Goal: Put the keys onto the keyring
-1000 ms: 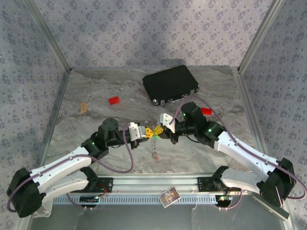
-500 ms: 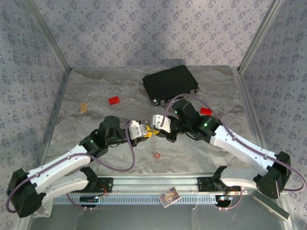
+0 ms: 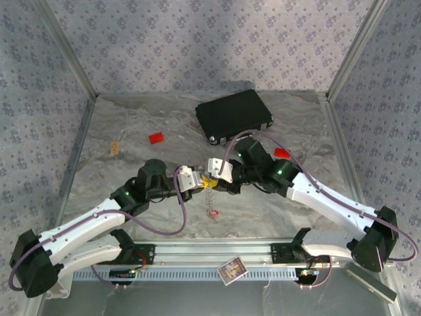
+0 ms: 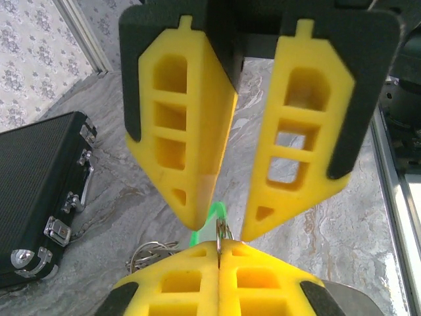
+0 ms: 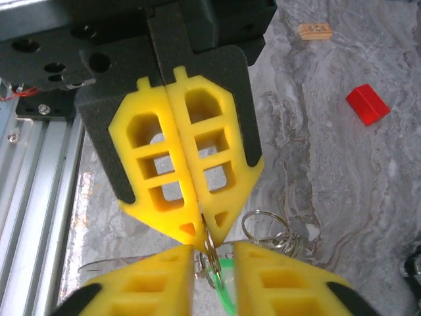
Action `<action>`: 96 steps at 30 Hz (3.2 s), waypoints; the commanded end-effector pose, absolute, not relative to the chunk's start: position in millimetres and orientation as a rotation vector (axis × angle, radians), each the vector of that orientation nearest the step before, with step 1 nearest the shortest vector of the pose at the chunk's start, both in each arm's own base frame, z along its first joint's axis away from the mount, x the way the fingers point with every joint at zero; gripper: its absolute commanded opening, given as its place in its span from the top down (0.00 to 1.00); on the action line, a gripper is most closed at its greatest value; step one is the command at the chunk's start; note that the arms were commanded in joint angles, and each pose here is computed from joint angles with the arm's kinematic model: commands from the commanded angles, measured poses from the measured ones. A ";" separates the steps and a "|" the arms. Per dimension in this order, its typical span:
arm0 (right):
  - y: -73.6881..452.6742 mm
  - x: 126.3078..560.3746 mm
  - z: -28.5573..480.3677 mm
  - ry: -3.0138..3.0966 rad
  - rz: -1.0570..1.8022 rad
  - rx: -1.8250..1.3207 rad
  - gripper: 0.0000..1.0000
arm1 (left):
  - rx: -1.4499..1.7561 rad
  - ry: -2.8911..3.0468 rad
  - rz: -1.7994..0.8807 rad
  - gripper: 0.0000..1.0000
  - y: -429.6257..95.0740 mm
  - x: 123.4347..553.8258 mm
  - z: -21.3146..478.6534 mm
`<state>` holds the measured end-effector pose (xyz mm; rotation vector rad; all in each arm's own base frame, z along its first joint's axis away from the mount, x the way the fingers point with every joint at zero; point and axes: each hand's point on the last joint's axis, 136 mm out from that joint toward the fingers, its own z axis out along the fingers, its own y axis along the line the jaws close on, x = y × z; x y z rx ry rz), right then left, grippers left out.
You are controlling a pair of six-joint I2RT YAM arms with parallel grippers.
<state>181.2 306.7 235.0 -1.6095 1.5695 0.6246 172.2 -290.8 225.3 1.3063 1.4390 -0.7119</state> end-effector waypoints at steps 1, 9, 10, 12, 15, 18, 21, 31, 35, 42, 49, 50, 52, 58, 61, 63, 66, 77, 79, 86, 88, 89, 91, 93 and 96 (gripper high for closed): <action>299.9 181.4 249.1 1.553 0.686 -1.497 0.70 | 1.250 1.365 -0.742 1.00 -292.2 169.7 244.0; 275.8 183.4 238.7 1.647 0.716 -1.311 0.66 | 1.187 1.352 -0.758 1.00 -291.0 172.7 243.7; 273.2 184.0 237.0 1.657 0.709 -1.290 0.66 | 1.185 1.352 -0.759 1.00 -291.1 172.6 243.1; 268.3 185.3 232.2 1.681 0.696 -1.254 0.66 | 1.179 1.349 -0.754 1.00 -290.5 173.4 243.9; 263.0 185.6 224.3 1.714 0.690 -1.217 0.66 | 1.172 1.343 -0.754 1.00 -290.4 173.8 245.4; 262.1 183.2 219.6 1.723 0.706 -1.206 0.65 | 1.171 1.339 -0.758 1.00 -290.9 173.5 246.1; 266.2 177.8 219.0 1.715 0.749 -1.228 0.64 | 1.175 1.336 -0.766 1.00 -291.5 172.3 246.1; 285.1 177.1 227.2 1.652 0.804 -1.289 0.61 | 1.194 1.324 -0.780 1.00 -293.1 168.9 247.6; 291.4 179.5 228.5 1.628 0.784 -1.322 0.61 | 1.203 1.316 -0.792 1.00 -294.0 166.8 248.5; 294.3 186.1 226.6 1.612 0.717 -1.356 0.61 | 1.215 1.310 -0.801 1.00 -294.8 164.5 248.5; 291.7 189.3 223.2 1.615 0.660 -1.386 0.61 | 1.225 1.308 -0.803 1.00 -295.2 163.7 249.0; 293.0 187.9 224.6 1.606 0.667 -1.392 0.62 | 1.226 1.304 -0.805 1.00 -295.5 163.3 249.7; 295.4 184.0 223.7 1.590 0.686 -1.416 0.66 | 1.228 1.303 -0.806 1.00 -295.6 163.2 250.1; 298.3 180.8 222.2 1.576 0.690 -1.450 0.87 | 1.227 1.299 -0.816 1.00 -295.9 161.9 252.3; 297.5 180.7 221.0 1.577 0.680 -1.466 0.96 | 1.228 1.292 -0.820 1.00 -296.6 161.3 253.9; 297.8 179.2 218.7 1.571 0.673 -1.486 1.00 | 1.228 1.288 -0.821 1.00 -297.0 161.3 254.7; 299.5 176.6 213.8 1.566 0.673 -1.508 1.00 | 1.223 1.277 -0.823 1.00 -297.5 161.6 257.7; 298.5 173.5 208.9 1.580 0.667 -1.535 0.92 | 1.222 1.289 -0.803 1.00 -297.6 165.0 252.9; 294.6 173.7 212.9 1.571 0.658 -1.517 0.84 | 1.222 1.290 -0.805 1.00 -297.2 164.3 252.0; 288.8 170.7 226.9 1.530 0.697 -1.450 0.73 | 1.225 1.282 -0.818 1.00 -297.9 162.5 252.9; 292.4 169.1 230.5 1.514 0.733 -1.439 0.73 | 1.224 1.281 -0.820 1.00 -298.1 162.5 253.1; 294.4 169.2 231.5 1.510 0.744 -1.435 0.73 | 1.225 1.280 -0.824 1.00 -298.4 162.0 253.0; 297.5 169.8 231.2 1.508 0.758 -1.433 0.74 | 1.225 1.276 -0.828 1.00 -298.6 161.6 254.3; 300.9 170.9 230.6 1.507 0.773 -1.427 0.75 | 1.227 1.273 -0.832 1.00 -298.9 161.0 254.6; 304.6 172.1 228.8 1.509 0.783 -1.427 0.77 | 1.232 1.268 -0.841 1.00 -299.5 159.3 254.9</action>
